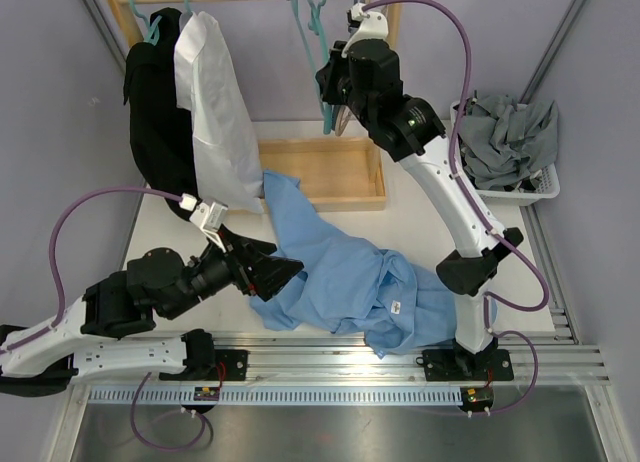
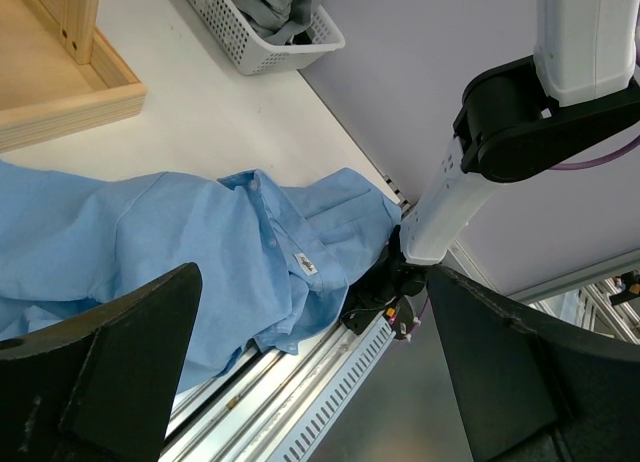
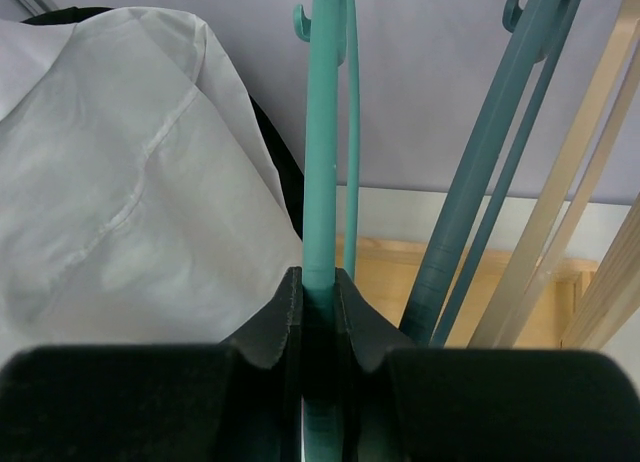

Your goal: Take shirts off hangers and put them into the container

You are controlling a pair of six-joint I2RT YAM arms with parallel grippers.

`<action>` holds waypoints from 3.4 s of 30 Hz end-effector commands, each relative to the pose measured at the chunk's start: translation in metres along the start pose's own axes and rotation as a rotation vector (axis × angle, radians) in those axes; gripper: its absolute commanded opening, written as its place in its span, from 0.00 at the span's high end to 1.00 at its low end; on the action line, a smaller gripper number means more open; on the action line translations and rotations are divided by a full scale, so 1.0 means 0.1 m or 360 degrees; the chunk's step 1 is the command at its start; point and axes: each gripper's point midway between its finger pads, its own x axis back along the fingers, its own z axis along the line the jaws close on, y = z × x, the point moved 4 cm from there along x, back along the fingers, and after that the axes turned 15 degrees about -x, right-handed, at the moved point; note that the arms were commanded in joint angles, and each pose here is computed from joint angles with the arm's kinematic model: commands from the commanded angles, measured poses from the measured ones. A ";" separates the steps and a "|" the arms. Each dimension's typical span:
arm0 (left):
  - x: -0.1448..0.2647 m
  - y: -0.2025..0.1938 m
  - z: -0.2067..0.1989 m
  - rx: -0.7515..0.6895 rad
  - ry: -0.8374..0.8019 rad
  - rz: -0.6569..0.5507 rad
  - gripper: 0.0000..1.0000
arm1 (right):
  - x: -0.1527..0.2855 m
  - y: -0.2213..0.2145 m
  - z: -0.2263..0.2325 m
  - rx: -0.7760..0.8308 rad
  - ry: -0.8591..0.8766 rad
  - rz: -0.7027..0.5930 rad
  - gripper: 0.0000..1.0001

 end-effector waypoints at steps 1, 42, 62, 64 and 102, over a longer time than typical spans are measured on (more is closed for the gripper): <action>-0.01 0.08 -0.03 0.0035 -0.0017 -0.0067 0.01 | 0.14 0.09 -0.02 0.0009 -0.0008 -0.0007 0.89; -0.08 -0.12 0.04 -0.0029 0.0060 0.0005 0.01 | 1.90 -0.49 -0.03 0.0348 0.0195 0.0280 0.19; -0.01 -0.29 0.14 0.0042 0.0095 0.0041 0.01 | 2.38 -3.39 -2.34 -0.0065 -0.0747 0.0985 0.06; -0.01 -0.31 0.14 0.0046 0.0094 0.0043 0.01 | 2.36 -3.64 -2.31 -0.0133 -0.0701 0.1111 0.06; -0.04 -0.30 0.07 0.0067 0.0060 0.0068 0.01 | 3.16 -0.32 -2.22 -0.0519 -0.0797 -0.0612 1.00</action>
